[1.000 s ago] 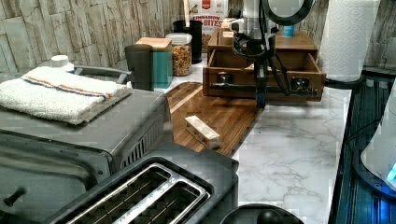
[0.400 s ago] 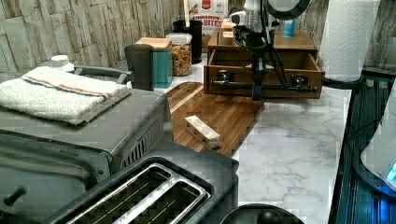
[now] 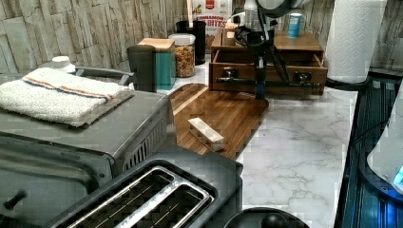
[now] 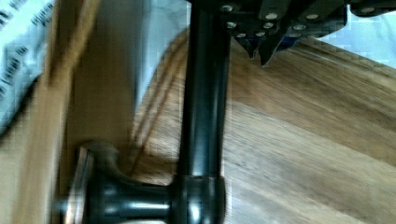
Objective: Close the drawer.
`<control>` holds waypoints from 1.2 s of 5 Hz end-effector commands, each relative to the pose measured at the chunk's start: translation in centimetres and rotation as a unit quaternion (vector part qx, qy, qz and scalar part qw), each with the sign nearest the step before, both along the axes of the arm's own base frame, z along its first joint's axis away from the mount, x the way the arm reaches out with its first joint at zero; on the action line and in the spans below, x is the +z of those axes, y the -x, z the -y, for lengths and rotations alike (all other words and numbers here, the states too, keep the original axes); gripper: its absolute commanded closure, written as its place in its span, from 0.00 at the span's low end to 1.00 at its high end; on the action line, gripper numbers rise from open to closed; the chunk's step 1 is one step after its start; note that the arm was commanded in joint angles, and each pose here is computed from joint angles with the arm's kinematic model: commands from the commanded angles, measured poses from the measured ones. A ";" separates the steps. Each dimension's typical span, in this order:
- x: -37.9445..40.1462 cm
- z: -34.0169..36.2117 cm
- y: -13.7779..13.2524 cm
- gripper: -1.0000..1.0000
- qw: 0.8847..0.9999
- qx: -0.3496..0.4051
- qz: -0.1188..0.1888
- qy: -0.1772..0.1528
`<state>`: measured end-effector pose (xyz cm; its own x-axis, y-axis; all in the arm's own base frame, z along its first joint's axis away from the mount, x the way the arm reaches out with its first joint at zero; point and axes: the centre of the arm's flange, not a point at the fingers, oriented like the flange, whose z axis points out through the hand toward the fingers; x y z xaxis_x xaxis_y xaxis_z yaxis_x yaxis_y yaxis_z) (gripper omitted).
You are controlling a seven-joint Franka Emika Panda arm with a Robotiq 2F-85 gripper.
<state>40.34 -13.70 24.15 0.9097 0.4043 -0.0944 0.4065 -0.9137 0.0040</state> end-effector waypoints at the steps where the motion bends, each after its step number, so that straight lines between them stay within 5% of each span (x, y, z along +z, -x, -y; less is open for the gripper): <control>1: 9.8 17.3 -5.8 1.00 0.993 -0.052 0.090 0.046; 5: 11.6 20.4 -7.4 1.00 0.979 -0.005 0.153 0.134; 6: 11.9 19.2 -6.5 1.00 0.982 0.012 0.142 0.123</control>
<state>44.22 -25.63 25.15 0.9246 0.3753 -0.0657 0.3801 -0.9206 0.0895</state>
